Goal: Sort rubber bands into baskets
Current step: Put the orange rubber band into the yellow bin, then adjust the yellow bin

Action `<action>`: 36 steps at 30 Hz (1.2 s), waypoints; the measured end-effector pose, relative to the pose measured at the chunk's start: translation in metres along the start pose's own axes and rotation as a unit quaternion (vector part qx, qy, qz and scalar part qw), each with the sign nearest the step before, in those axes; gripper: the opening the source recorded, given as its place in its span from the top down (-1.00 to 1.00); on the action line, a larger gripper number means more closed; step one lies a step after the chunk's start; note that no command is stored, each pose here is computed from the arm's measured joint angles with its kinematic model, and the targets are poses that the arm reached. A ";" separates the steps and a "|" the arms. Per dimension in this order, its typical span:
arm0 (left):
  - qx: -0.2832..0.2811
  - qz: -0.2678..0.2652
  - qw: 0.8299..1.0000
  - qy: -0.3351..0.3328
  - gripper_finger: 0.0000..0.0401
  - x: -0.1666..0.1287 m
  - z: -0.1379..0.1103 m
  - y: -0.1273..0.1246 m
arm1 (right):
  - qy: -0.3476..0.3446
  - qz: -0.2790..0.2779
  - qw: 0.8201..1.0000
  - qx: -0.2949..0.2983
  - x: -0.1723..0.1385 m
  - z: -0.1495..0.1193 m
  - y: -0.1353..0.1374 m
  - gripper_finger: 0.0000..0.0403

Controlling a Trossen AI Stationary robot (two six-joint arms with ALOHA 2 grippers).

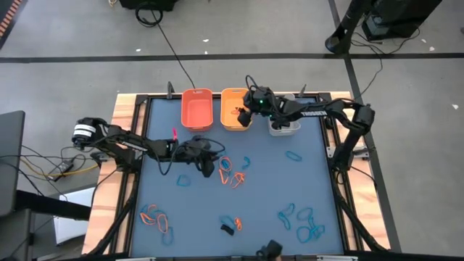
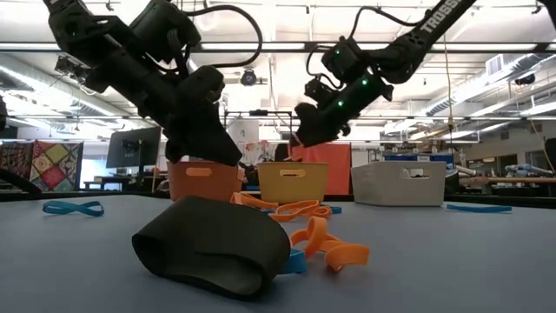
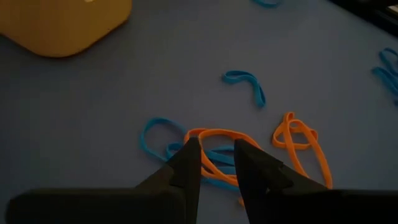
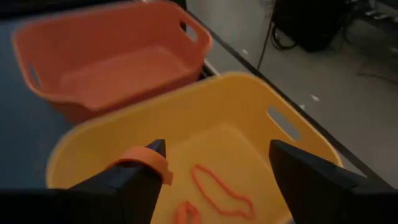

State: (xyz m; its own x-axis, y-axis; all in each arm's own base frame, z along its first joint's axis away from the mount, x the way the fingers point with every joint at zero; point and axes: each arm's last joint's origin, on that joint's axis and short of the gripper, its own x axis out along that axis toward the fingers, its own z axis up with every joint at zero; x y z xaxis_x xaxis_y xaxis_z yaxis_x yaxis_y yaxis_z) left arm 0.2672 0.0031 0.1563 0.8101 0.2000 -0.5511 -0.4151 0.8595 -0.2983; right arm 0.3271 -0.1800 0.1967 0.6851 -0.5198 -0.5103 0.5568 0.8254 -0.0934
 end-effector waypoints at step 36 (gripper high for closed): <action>-0.022 -0.008 0.999 0.030 0.49 0.024 -0.018 0.001 | 0.027 -0.106 0.940 -0.322 -0.005 0.002 0.024 -0.30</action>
State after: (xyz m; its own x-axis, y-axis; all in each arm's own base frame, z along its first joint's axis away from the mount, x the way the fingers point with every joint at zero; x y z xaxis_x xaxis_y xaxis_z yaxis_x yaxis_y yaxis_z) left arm 0.2785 0.0005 0.1282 0.7910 0.1562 -0.5916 -0.4208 0.8408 -0.3406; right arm 0.3379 -0.1583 0.1987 0.5560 -0.6900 -0.4635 0.2660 0.6760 -0.6873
